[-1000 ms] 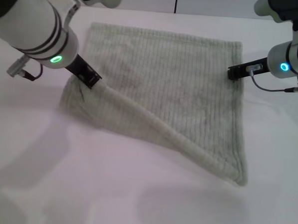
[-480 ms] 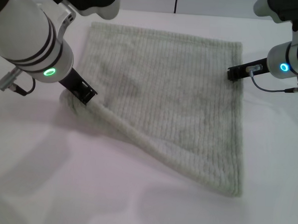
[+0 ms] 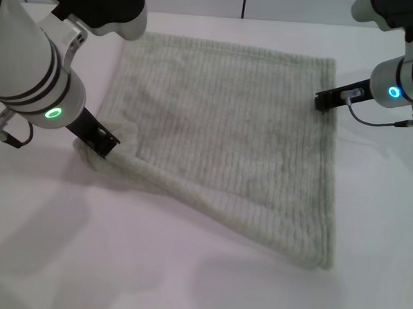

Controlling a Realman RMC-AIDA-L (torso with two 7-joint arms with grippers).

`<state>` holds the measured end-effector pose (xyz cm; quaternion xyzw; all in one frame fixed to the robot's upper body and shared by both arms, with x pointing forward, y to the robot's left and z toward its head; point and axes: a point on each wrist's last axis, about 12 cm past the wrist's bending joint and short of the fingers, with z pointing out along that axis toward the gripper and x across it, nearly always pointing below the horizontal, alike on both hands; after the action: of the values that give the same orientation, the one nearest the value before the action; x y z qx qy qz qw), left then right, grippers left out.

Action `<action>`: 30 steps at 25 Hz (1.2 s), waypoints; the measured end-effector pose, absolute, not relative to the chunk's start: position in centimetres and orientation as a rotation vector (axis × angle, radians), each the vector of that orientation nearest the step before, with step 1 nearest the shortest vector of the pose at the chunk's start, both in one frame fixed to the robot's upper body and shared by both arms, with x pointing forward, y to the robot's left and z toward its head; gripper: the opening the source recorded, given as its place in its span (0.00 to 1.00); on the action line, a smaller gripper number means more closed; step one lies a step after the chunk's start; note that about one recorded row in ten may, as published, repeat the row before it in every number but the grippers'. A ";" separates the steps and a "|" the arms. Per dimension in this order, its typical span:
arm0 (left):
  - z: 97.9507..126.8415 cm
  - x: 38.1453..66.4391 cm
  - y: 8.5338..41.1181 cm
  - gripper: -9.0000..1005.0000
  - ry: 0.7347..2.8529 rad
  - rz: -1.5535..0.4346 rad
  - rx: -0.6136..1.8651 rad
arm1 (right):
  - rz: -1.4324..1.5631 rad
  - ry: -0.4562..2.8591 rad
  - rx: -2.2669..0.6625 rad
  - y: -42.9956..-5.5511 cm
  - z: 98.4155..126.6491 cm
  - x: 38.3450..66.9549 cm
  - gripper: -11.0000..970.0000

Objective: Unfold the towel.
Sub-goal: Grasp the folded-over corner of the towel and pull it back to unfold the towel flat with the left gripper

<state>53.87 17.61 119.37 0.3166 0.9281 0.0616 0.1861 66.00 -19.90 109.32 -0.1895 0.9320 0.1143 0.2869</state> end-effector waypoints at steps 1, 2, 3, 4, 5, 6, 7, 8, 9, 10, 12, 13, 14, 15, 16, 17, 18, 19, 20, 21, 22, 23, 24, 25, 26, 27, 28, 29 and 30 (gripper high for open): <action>119.4 53.9 17.7 0.04 2.617 0.175 0.888 | 0.305 2.490 -0.507 -19.9 109.3 66.0 0.01; 119.3 53.8 17.7 0.04 2.620 0.176 0.886 | 0.304 2.490 -0.509 -19.9 109.3 66.0 0.01; 119.3 53.8 17.8 0.04 2.626 0.177 0.885 | 0.304 2.490 -0.510 -19.9 109.3 66.0 0.01; 119.2 53.7 17.9 0.04 2.634 0.179 0.885 | 0.304 2.490 -0.510 -19.9 109.3 66.0 0.01; 119.2 53.6 17.9 0.04 2.638 0.180 0.886 | 0.304 2.490 -0.509 -19.9 109.3 66.0 0.01; 119.2 53.5 17.9 0.05 2.642 0.180 0.887 | 0.305 2.490 -0.508 -19.9 109.3 66.0 0.01; 119.2 53.5 17.9 0.05 2.644 0.179 0.887 | 0.306 2.490 -0.507 -19.9 109.3 66.0 0.01; 119.2 53.4 17.8 0.05 2.646 0.178 0.888 | 0.306 2.490 -0.507 -19.9 109.3 66.0 0.01; 119.2 53.4 17.8 0.05 2.647 0.177 0.888 | 0.307 2.490 -0.507 -19.9 109.4 66.0 0.01; 119.1 53.4 17.8 0.05 2.649 0.175 0.888 | 0.307 2.490 -0.507 -19.9 109.4 66.0 0.01; 119.0 53.4 17.8 0.05 2.653 0.175 0.890 | 0.308 2.487 -0.509 -19.9 109.5 66.0 0.01; 119.0 53.4 17.7 0.05 2.655 0.176 0.892 | 0.308 2.484 -0.511 -19.9 109.6 66.1 0.01; 119.0 53.4 17.7 0.05 2.655 0.176 0.893 | 0.308 2.483 -0.511 -19.9 109.6 66.0 0.01; 118.9 53.4 17.7 0.05 2.657 0.176 0.894 | 0.308 2.481 -0.512 -20.0 109.6 66.0 0.01; 118.9 53.4 17.7 0.05 2.659 0.174 0.894 | 0.309 2.480 -0.512 -20.0 109.6 65.9 0.01; 118.8 53.4 17.7 0.05 2.659 0.174 0.894 | 0.309 2.479 -0.510 -20.1 109.6 65.9 0.01; 118.8 53.4 17.7 0.05 2.660 0.173 0.893 | 0.310 2.479 -0.509 -20.1 109.6 65.9 0.01; 118.8 53.4 17.7 0.05 2.660 0.173 0.891 | 0.310 2.479 -0.509 -20.1 109.6 65.9 0.01; 118.8 53.4 17.7 0.05 2.660 0.173 0.891 | 0.310 2.479 -0.508 -20.1 109.6 65.9 0.01; 118.7 53.5 18.0 0.05 2.664 0.180 0.881 | 0.311 2.479 -0.508 -20.1 109.6 65.8 0.01; 118.6 53.6 18.1 0.05 2.665 0.183 0.879 | 0.311 2.479 -0.508 -20.1 109.5 65.8 0.01; 118.6 53.7 18.3 0.05 2.667 0.186 0.875 | 0.311 2.479 -0.510 -20.1 109.5 65.8 0.01; 118.5 53.7 18.3 0.05 2.667 0.188 0.874 | 0.311 2.479 -0.510 -20.1 109.5 65.8 0.01; 118.4 53.8 18.4 0.05 2.670 0.190 0.872 | 0.311 2.479 -0.510 -20.1 109.5 65.8 0.01; 118.3 53.8 18.4 0.05 2.671 0.191 0.871 | 0.311 2.480 -0.509 -20.1 109.5 65.8 0.01; 118.3 53.9 18.4 0.05 2.671 0.192 0.871 | 0.310 2.481 -0.508 -20.1 109.5 65.8 0.01; 118.3 53.9 18.5 0.05 2.672 0.195 0.871 | 0.310 2.481 -0.508 -20.1 109.5 65.8 0.01; 118.2 54.0 18.5 0.05 2.674 0.197 0.871 | 0.310 2.482 -0.508 -20.1 109.4 65.8 0.01; 118.2 54.0 18.5 0.05 2.675 0.198 0.871 | 0.309 2.482 -0.508 -20.1 109.4 65.8 0.01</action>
<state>54.03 18.52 118.24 0.3048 0.9363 0.0694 0.1601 65.80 -20.14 109.44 -0.1905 0.9305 0.1160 0.2906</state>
